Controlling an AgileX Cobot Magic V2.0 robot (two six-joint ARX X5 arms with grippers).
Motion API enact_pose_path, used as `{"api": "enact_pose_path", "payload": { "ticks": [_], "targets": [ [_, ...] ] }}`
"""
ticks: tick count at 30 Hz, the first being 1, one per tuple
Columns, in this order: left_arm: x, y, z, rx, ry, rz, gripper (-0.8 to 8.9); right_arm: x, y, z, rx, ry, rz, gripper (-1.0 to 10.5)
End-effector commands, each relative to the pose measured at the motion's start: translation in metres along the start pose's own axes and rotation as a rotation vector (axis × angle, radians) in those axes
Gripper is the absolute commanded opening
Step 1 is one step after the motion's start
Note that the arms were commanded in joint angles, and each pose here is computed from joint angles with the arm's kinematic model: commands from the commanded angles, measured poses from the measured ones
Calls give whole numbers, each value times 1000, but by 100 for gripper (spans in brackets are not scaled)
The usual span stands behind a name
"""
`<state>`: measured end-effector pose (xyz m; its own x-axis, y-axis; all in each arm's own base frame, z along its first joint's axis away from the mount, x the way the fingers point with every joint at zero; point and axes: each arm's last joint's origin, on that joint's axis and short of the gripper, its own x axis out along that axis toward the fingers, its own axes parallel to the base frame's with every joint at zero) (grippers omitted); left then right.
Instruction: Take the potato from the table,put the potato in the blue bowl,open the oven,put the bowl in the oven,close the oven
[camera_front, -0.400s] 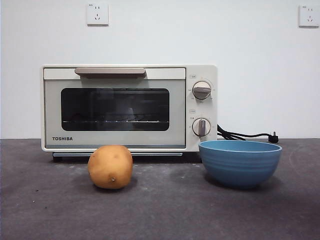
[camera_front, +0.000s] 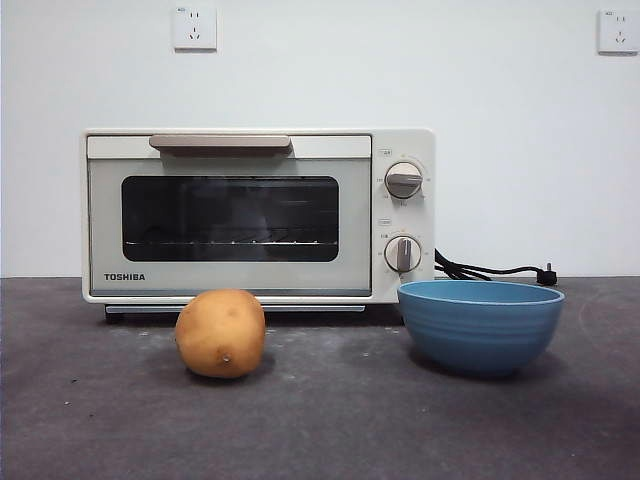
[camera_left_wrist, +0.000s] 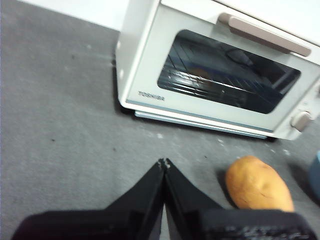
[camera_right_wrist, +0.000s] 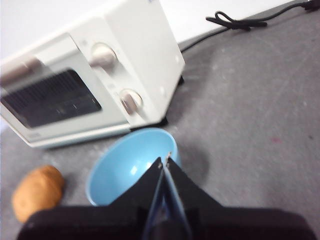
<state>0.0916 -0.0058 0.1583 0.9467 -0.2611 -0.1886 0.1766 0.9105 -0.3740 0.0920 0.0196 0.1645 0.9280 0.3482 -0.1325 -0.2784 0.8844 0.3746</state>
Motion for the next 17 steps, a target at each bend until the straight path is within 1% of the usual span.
{"api": "enact_pose_path", "payload": {
  "ticks": [1,4,7,9,14,17],
  "targets": [
    [-7,-7,13,-26,-14,-32,-7,-5,8,17,27,-36,45,-13],
    [-15,-15,27,-26,-19,-63,-7,-7,16,33,30,-31,74,-13],
    [-23,-24,42,-26,-5,-88,-7,-8,24,50,33,11,113,-13],
    [-27,-29,51,-26,17,-107,-7,-7,30,62,34,61,133,-13],
    [-35,-43,75,19,90,-179,-7,-2,45,95,-27,241,234,-13],
    [-36,-50,88,43,162,-224,-8,2,53,113,-66,353,263,-12]
  ]
}}
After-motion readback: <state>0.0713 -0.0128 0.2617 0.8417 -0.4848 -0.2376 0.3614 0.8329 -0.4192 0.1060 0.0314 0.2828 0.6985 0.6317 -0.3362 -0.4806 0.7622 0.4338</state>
